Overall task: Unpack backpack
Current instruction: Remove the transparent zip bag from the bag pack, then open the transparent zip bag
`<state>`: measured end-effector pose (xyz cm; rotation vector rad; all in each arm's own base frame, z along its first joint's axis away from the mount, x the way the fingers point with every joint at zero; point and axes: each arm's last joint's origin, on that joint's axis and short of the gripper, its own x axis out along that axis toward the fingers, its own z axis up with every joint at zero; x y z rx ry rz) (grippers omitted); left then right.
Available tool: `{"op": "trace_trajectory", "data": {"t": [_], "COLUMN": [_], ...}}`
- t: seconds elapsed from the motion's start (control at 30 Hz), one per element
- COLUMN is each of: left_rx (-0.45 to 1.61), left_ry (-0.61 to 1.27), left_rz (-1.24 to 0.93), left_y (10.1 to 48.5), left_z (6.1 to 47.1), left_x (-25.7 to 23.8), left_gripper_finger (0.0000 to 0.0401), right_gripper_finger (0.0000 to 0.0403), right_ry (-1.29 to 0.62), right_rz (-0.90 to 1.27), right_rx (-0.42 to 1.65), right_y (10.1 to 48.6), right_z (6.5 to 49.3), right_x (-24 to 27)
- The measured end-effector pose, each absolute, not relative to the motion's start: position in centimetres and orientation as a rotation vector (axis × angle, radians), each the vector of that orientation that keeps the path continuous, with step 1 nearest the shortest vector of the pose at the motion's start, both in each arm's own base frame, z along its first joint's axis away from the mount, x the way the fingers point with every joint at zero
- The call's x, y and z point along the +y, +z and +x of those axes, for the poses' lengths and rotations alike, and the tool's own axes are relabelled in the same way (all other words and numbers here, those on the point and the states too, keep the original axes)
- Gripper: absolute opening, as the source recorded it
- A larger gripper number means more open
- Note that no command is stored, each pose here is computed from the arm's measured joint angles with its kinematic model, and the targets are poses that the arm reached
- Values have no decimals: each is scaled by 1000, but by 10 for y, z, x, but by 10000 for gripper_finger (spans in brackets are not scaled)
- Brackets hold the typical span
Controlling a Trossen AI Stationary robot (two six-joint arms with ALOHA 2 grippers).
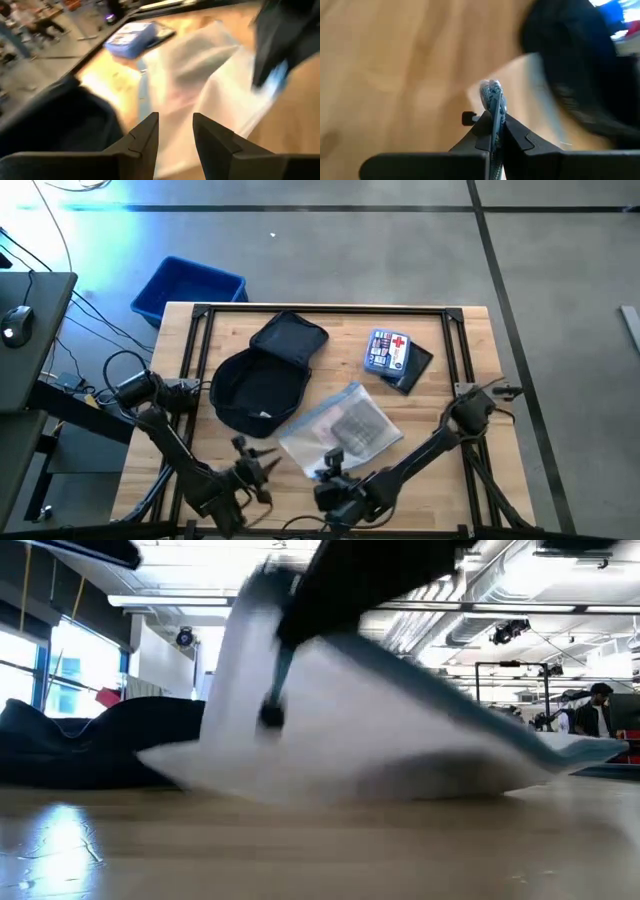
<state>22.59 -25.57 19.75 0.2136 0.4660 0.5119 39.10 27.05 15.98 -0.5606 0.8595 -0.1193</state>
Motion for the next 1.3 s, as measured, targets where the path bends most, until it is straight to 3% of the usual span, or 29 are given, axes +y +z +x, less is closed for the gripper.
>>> {"op": "trace_trajectory", "data": {"t": [0.1,0.27,0.4,0.53,0.83,1.07,1.17,1.3], "left_rx": [541,594,598,625,655,664,654,657], "left_ry": [381,109,24,24,76,102,151,226], "left_rz": [256,438,559,614,485,451,443,420], "left_y": [192,176,156,140,137,136,137,135], "left_z": [243,268,278,283,300,305,305,303], "left_x": [-268,-288,-295,-294,-278,-272,-269,-265], "left_gripper_finger": [101,102,102,102,97,10,7,2], "right_gripper_finger": [0,0,0,0,0,5,35,109], "right_ry": [-49,7,35,20,4,-18,-75,-143], "right_rz": [-512,-447,-449,-445,-447,-489,-564,-564], "right_rx": [911,853,850,854,852,890,947,1009], "right_y": [142,146,146,146,146,144,148,161], "right_z": [398,403,399,397,398,394,389,379], "right_x": [269,275,282,283,281,278,274,276]}}
